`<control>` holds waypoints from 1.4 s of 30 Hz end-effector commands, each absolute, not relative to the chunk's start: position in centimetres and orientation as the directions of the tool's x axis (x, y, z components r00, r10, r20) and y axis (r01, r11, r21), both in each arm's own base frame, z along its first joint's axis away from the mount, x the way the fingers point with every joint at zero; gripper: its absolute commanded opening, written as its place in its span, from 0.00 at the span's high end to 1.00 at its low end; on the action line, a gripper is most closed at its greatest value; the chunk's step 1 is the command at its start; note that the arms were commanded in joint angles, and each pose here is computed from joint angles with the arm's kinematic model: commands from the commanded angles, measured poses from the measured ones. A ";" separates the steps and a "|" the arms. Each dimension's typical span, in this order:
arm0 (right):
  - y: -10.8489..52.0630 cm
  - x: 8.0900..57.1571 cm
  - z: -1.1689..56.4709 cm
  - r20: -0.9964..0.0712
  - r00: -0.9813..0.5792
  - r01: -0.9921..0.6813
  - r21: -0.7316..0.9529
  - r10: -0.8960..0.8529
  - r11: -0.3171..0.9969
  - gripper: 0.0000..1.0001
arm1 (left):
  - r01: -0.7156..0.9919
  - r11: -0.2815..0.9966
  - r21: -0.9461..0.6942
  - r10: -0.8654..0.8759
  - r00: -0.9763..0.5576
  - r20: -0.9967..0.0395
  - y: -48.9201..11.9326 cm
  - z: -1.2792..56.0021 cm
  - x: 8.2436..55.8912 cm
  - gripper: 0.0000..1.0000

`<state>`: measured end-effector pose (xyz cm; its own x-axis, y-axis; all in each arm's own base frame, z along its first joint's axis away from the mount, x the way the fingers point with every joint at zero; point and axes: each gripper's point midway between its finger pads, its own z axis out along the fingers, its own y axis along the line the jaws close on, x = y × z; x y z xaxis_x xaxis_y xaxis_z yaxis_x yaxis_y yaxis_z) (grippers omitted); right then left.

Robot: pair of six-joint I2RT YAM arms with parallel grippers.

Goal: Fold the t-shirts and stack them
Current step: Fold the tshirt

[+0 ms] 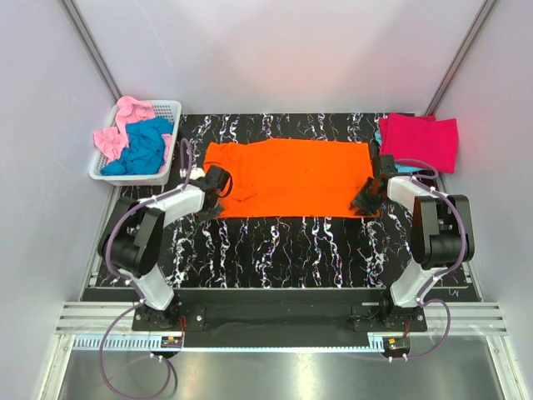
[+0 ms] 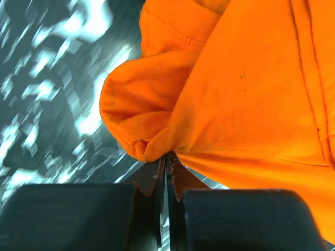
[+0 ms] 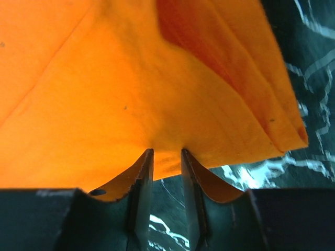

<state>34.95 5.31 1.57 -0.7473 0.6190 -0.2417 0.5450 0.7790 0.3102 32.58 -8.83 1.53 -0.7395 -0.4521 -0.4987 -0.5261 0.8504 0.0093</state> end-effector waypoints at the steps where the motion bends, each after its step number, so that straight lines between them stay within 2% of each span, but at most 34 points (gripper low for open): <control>1: 4.1 29.5 -0.1 -0.150 -0.760 0.612 0.164 0.632 0.774 0.66 | -0.554 0.826 0.105 -0.483 -0.790 -0.377 -7.1 0.1 25.6 0.97; 12: 5.4 23.8 0.5 -0.088 -0.735 0.645 0.214 0.672 0.734 0.74 | -0.556 0.831 -0.010 -0.514 -0.762 -0.395 -7.5 2.3 17.7 1.00; 17: 5.1 23.1 2.9 -0.182 -0.726 0.617 0.254 0.664 0.744 0.78 | -0.532 0.840 -0.106 -0.519 -0.732 -0.441 -7.9 4.5 17.0 1.00; 20: 4.5 23.8 5.2 -0.254 -0.725 0.587 0.260 0.641 0.767 0.78 | -0.501 0.845 -0.188 -0.523 -0.700 -0.486 -8.6 7.0 18.1 0.99; 23: 4.2 24.9 7.8 -0.322 -0.745 0.521 0.266 0.584 0.811 0.76 | -0.475 0.852 -0.220 -0.512 -0.674 -0.532 -9.0 9.3 19.7 0.92; 25: 4.4 26.0 9.6 -0.371 -0.746 0.469 0.295 0.552 0.832 0.69 | -0.455 0.866 -0.207 -0.486 -0.668 -0.564 -9.5 10.6 21.3 0.90; 27: 6.2 27.5 11.4 -0.425 -0.761 0.340 0.381 0.490 0.860 0.62 | -0.445 0.875 -0.189 -0.465 -0.667 -0.583 -9.9 11.4 22.6 0.88; 29: 7.5 28.8 12.9 -0.475 -0.757 0.249 0.425 0.449 0.870 0.65 | -0.422 0.888 -0.181 -0.442 -0.675 -0.591 -11.1 12.4 24.4 0.87; 32: 10.4 29.4 13.8 -0.471 -0.796 0.147 0.460 0.381 0.876 0.69 | -0.355 0.903 -0.243 -0.427 -0.675 -0.602 -13.6 14.1 27.2 0.87; 33: 11.2 29.5 13.6 -0.459 -0.812 0.126 0.465 0.361 0.876 0.70 | -0.334 0.906 -0.260 -0.423 -0.698 -0.578 -14.6 13.7 27.6 0.86; 37: 14.7 29.7 13.7 -0.454 -0.835 0.049 0.501 0.311 0.864 0.68 | -0.288 0.885 -0.364 -0.452 -0.718 -0.530 -17.0 13.7 30.9 0.83; 42: 15.8 29.8 13.0 -0.428 -0.845 0.064 0.515 0.321 0.855 0.68 | -0.294 0.900 -0.321 -0.419 -0.785 -0.457 -18.0 10.2 32.6 0.73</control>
<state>28.51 14.57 11.36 -0.8644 0.3124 -0.3940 0.1018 0.8761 0.4712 30.90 -15.76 9.95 -0.7576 -0.4448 -0.4777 -0.3636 0.8954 -0.2571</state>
